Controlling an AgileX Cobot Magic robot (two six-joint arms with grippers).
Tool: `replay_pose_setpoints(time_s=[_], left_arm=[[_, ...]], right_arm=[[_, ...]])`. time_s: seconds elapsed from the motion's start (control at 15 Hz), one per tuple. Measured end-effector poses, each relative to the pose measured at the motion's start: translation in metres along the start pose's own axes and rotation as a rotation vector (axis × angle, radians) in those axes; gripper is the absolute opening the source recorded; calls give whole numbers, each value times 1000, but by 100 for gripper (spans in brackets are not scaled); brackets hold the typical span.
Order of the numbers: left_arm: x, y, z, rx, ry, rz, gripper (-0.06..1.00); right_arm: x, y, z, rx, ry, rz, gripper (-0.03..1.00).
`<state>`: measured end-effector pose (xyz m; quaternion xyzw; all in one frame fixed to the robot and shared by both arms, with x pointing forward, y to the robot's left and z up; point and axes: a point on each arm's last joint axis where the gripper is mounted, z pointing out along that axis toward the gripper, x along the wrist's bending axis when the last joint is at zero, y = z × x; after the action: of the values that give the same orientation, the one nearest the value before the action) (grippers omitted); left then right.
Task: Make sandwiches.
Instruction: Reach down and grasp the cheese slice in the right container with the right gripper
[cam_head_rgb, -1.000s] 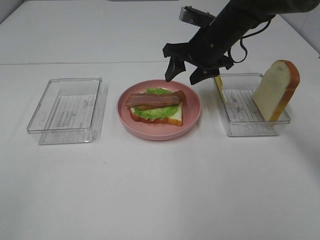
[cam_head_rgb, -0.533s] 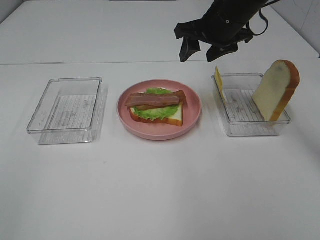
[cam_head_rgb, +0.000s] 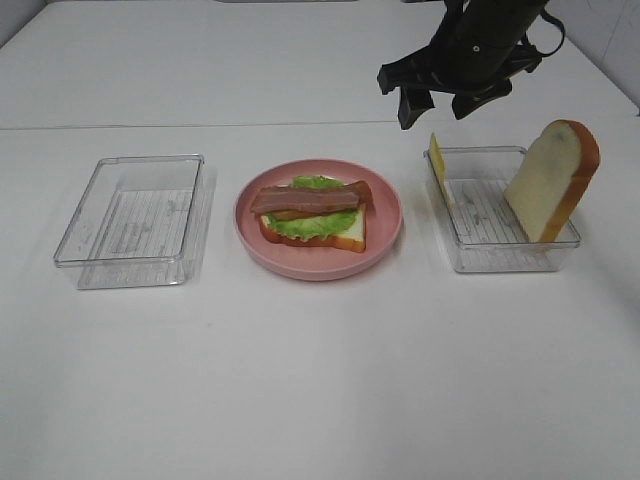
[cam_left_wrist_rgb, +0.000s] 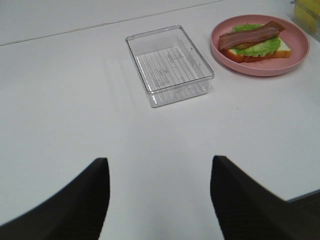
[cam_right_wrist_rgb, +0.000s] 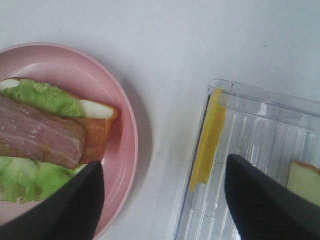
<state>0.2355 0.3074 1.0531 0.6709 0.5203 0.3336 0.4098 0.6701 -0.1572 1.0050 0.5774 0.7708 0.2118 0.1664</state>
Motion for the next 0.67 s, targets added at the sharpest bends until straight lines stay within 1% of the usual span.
replay_pose_setpoints(time_s=[0.13, 0.27, 0.47, 0.67], left_arm=[[0, 0, 0, 0, 0, 0, 57], [0, 0, 0, 0, 0, 0, 57], [0, 0, 0, 0, 0, 0, 57], [0, 0, 0, 0, 0, 0, 57]], right_arm=[[-13, 6, 16, 44, -11, 36, 64], [-18, 11, 23, 53, -12, 51, 64], [-19, 18, 34, 68, -7, 60, 64], [-24, 15, 57, 126, -12, 71, 64]])
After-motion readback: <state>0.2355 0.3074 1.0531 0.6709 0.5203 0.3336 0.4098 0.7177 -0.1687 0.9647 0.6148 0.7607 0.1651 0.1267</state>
